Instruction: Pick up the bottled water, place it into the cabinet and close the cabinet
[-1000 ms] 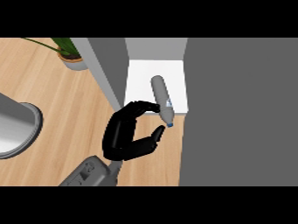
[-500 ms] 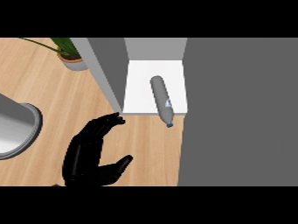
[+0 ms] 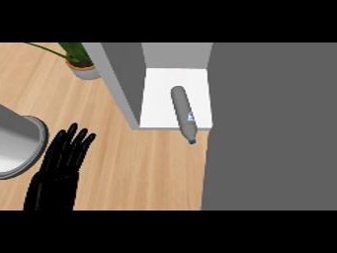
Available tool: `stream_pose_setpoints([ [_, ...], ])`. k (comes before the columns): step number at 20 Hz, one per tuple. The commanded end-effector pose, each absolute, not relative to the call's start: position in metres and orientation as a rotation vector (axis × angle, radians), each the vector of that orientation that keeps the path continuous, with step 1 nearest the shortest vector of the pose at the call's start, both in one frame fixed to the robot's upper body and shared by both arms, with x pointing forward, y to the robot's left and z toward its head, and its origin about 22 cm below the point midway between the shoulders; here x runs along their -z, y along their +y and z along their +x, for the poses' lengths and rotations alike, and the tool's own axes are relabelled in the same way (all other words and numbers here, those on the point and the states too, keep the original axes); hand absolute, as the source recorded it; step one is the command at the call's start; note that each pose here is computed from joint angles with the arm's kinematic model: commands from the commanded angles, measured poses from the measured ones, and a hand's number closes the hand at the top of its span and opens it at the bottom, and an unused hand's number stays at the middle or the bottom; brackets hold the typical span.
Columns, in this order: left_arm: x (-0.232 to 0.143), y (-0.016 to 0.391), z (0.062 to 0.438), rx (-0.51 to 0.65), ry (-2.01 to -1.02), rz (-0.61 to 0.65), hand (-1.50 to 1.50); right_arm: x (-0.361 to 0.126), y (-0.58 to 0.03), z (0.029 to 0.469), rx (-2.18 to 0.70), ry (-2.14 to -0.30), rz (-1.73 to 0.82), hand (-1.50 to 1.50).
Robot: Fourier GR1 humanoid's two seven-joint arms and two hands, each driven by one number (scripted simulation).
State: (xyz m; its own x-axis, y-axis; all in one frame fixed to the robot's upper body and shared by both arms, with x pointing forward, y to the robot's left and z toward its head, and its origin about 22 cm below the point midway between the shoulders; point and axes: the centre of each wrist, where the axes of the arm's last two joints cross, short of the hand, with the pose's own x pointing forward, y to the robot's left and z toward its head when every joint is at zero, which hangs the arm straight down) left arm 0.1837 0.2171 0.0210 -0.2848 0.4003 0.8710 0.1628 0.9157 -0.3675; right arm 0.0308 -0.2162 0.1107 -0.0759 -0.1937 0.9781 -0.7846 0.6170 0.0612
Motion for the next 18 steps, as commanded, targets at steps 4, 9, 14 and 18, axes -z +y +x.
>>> stream_pose_setpoints([
  [4,-0.026,0.247,0.162,-0.278,-1.845,-0.408,-1.5,-0.163,-0.204,0.033,-0.932,-1.654,0.747,1.5],
  [9,-0.037,0.271,0.154,-0.259,-1.863,-0.409,-1.5,-0.157,-0.191,0.033,-0.822,-1.661,0.858,1.5],
  [14,-0.047,0.285,0.149,-0.226,-1.866,-0.441,-1.5,-0.143,-0.174,0.031,-0.624,-1.655,0.976,1.5],
  [18,-0.045,0.294,0.148,-0.204,-1.856,-0.458,-1.5,-0.138,-0.171,0.037,-0.66,-1.651,1.0,1.5],
])
